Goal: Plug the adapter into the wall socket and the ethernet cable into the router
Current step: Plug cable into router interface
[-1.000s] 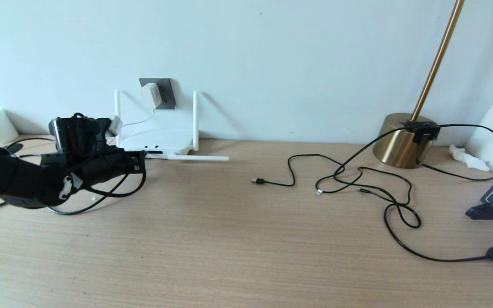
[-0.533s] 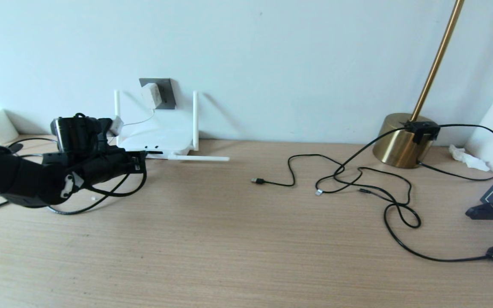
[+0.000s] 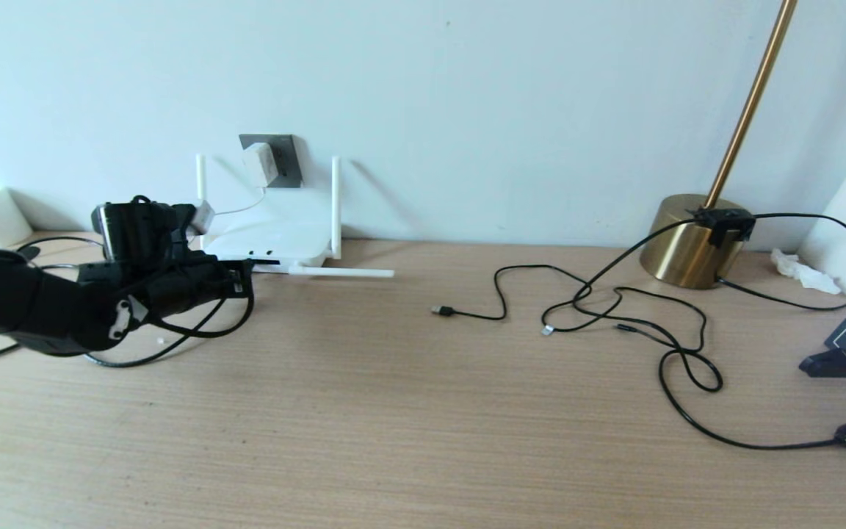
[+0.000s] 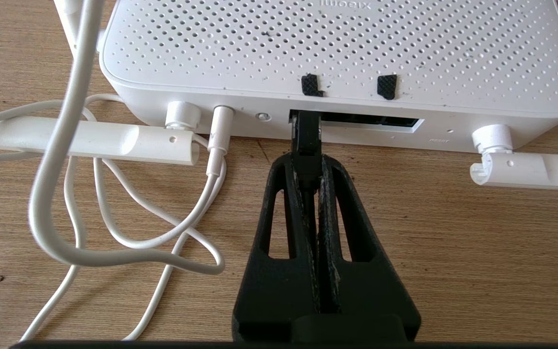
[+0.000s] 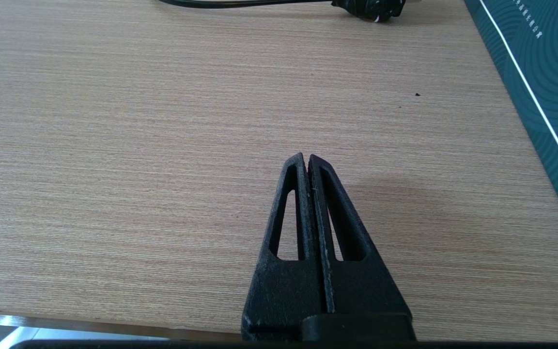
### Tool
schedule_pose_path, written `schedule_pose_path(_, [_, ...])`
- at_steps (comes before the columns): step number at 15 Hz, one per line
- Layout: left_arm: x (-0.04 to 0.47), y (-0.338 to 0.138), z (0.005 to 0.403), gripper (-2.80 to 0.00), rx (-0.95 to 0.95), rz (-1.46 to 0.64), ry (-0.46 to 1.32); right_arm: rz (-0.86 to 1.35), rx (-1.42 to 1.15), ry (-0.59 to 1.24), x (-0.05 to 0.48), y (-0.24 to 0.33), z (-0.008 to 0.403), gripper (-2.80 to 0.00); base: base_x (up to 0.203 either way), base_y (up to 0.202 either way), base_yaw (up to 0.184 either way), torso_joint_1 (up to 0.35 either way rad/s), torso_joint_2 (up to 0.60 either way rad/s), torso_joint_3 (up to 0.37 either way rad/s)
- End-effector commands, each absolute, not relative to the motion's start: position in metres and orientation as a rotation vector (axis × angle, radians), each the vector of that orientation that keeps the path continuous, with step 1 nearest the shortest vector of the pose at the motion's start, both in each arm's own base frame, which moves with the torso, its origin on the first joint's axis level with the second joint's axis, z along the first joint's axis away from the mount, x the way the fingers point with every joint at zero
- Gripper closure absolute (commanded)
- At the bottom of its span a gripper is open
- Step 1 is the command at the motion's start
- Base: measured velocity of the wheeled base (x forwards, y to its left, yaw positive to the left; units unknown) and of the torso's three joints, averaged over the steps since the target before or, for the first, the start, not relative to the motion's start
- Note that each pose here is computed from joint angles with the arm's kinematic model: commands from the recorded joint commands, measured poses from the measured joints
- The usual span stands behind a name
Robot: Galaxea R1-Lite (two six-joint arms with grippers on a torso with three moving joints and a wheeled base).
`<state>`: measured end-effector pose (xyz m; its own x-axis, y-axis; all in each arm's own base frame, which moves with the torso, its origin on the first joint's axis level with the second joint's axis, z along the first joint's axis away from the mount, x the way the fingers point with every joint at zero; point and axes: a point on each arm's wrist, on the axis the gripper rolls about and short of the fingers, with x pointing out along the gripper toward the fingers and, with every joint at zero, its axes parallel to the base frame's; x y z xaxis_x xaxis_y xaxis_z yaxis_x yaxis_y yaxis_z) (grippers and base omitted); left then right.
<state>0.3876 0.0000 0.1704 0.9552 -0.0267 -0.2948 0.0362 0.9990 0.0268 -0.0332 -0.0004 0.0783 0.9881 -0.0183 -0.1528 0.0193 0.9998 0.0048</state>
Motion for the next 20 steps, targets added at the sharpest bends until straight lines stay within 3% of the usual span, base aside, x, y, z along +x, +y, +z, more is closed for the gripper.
schedule_pose_path(1, [0.388, -0.001, 0.171, 0.0, 0.032, -0.033, 0.295, -0.019, 0.006, 0.156, -0.033, 0.0, 0.078, 0.0, 0.0, 0.0, 0.0, 0.0, 0.0, 0.0])
schedule_pose_path(20, [0.392, -0.001, 0.179, 0.0, 0.031, -0.034, 0.284, -0.019, 0.005, 0.155, -0.033, 0.0, 0.078, 0.0, 0.0, 0.0, 0.0, 0.0, 0.0, 0.0])
